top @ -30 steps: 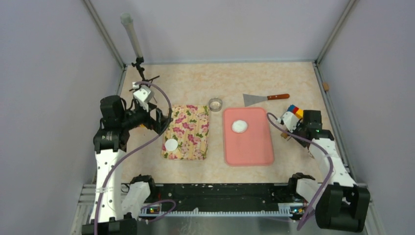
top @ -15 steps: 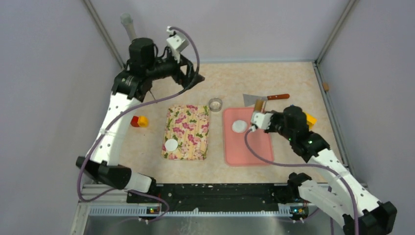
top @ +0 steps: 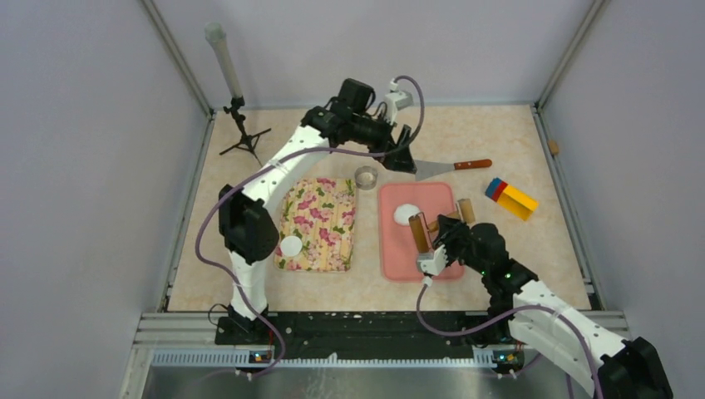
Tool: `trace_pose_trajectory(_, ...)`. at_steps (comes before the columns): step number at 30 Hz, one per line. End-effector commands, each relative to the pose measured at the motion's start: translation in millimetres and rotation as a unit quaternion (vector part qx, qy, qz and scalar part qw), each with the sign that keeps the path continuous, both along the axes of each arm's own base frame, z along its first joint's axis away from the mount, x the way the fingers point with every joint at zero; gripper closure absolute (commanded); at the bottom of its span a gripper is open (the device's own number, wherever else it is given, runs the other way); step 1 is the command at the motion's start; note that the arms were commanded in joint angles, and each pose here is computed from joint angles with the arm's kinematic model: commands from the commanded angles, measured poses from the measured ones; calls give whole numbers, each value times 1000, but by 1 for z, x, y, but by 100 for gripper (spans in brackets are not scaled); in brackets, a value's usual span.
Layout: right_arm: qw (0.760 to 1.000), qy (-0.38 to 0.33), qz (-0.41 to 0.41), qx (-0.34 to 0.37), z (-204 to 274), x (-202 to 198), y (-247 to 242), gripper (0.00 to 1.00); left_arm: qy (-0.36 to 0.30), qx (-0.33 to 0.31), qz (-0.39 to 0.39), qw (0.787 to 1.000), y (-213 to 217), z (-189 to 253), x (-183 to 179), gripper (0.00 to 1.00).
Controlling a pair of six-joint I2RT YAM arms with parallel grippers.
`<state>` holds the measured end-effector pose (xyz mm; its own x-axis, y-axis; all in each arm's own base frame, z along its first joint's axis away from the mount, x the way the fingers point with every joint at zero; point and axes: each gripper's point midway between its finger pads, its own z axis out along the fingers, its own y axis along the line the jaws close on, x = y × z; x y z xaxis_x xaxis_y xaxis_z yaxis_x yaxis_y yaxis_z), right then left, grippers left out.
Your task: Roll out the dumpling wrappers from the dough
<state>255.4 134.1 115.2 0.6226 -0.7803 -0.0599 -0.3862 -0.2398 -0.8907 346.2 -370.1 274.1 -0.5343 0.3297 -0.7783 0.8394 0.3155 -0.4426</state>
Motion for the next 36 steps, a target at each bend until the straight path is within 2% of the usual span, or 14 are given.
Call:
trace_pose_trajectory(1, 981, -190, 40, -5, 58, 12, 15, 100, 41, -13, -56, 997, -43, -6, -36, 1)
trace_pose_trajectory(5, 971, -235, 40, -7, 69, 11, 14, 100, 61, 12, -89, 994, -60, -31, -56, 1)
trace_pose_trajectory(9, 970, -240, 36, -9, 72, 11, 12, 100, 61, 40, -100, 992, -63, -49, -68, 1)
trace_pose_trajectory(18, 968, -249, 35, -8, 75, 11, 11, 100, 46, 80, -138, 986, -63, -72, -95, 17)
trace_pose_trajectory(20, 968, -249, 33, -9, 75, 11, 10, 100, 34, 93, -139, 985, -63, -76, -96, 29)
trace_pose_trajectory(23, 968, -250, 32, -9, 76, 11, 10, 100, 17, 124, -135, 983, -62, -86, -98, 41)
trace_pose_trajectory(27, 970, -240, 30, -17, 70, 11, 8, 100, -6, 176, -125, 976, -59, -100, -95, 45)
trace_pose_trajectory(32, 971, -236, 29, -28, 67, 12, 7, 100, -23, 230, -107, 967, -54, -121, -91, 64)
trace_pose_trajectory(36, 969, -242, 33, -34, 66, 12, 8, 100, -34, 244, -97, 964, -54, -126, -87, 72)
